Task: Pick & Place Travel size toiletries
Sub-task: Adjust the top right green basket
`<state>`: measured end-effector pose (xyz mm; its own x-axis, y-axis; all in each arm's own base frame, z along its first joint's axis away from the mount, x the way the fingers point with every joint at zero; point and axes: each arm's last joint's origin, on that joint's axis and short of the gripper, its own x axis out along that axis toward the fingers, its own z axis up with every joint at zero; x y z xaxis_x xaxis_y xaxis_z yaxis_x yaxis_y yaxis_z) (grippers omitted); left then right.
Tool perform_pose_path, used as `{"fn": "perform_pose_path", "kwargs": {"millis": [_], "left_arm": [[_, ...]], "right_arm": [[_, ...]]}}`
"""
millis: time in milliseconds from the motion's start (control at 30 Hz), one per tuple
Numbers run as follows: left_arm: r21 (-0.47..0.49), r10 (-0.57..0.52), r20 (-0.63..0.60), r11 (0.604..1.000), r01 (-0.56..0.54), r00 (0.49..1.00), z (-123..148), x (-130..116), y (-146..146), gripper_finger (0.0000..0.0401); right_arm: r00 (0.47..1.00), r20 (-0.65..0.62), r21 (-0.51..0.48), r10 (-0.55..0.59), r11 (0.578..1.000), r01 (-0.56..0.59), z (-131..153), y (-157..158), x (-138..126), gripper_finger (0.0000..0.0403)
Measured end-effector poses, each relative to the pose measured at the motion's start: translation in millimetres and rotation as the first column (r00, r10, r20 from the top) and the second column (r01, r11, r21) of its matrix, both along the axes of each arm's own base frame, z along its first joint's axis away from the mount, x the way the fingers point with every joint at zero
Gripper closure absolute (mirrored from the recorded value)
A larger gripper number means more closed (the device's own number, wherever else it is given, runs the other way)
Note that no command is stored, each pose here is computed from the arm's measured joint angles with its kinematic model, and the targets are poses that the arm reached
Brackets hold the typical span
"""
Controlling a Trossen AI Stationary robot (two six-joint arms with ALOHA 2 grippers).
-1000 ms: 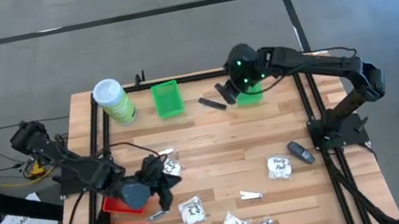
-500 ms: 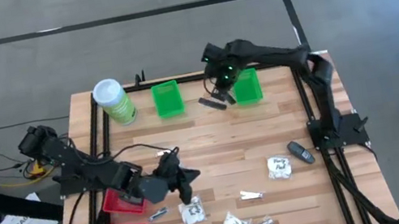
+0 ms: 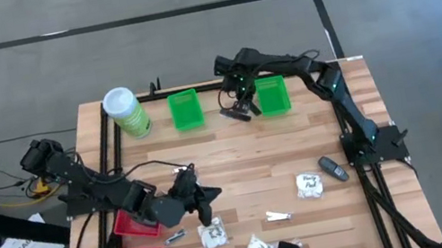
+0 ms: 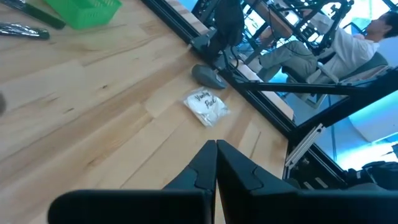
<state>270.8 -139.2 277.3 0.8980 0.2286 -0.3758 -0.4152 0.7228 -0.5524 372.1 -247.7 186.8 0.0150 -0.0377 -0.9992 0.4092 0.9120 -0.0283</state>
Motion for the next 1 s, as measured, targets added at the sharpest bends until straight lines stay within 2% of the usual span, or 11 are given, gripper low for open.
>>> {"fn": "perform_pose_path", "kwargs": {"millis": [200, 400, 567, 633, 700, 767, 800, 900, 1000], "left_arm": [[0.024, 0.002, 0.001, 1.0, -0.002, 1.0, 0.4, 0.1, 0.3, 0.0399], [0.032, 0.008, 0.003, 0.999, -0.008, 1.0, 0.6, 0.1, 0.5, 0.0399], [0.038, 0.022, 0.011, 0.999, -0.023, 1.0, 1.1, 0.2, 0.8, 0.0399], [0.037, 0.023, 0.013, 0.999, -0.023, 1.0, 1.3, 0.3, 0.8, 0.0399], [0.037, 0.025, 0.013, 0.999, -0.025, 1.0, 1.3, 0.6, 1.3, 0.04], [0.036, 0.044, 0.012, 0.998, -0.044, 0.999, 1.2, 3.6, 7.4, 0.04], [0.03, 0.053, 0.009, 0.998, -0.053, 0.999, 1.1, 6.2, 12.4, 0.04], [0.066, 0.115, -0.013, 0.991, -0.114, 0.993, 2.4, 16.9, 37.8, 0.04], [0.118, 0.149, -0.088, 0.983, -0.138, 0.985, 3.0, 35.3, 75.7, 0.04]], "right_arm": [[0.999, -0.003, 0.003, -0.053, 0.999, 0.053, 1.0, -6.0, -5.0, 0.0403], [0.98, 0.023, 0.06, -0.197, 0.979, 0.195, 1.0, -16.9, -13.2, 0.0403], [0.946, 0.059, 0.167, -0.319, 0.938, 0.305, 1.3, -25.4, -19.4, 0.0403], [0.925, 0.086, 0.264, -0.371, 0.903, 0.338, 1.8, -27.5, -20.9, 0.0403], [0.908, 0.129, 0.393, -0.4, 0.861, 0.323, 4.2, -28.6, -21.6, 0.0403], [0.9, 0.184, 0.458, -0.396, 0.845, 0.278, 14.4, -26.7, -22.0, 0.0403], [0.897, 0.224, 0.454, -0.382, 0.855, 0.25, 23.2, -24.9, -21.4, 0.0403], [0.874, 0.349, 0.405, -0.337, 0.896, 0.184, 61.7, -15.1, -23.5, 0.0403], [0.843, 0.446, 0.357, -0.301, 0.923, 0.14, 104.2, 1.9, -31.4, 0.0403]]}}
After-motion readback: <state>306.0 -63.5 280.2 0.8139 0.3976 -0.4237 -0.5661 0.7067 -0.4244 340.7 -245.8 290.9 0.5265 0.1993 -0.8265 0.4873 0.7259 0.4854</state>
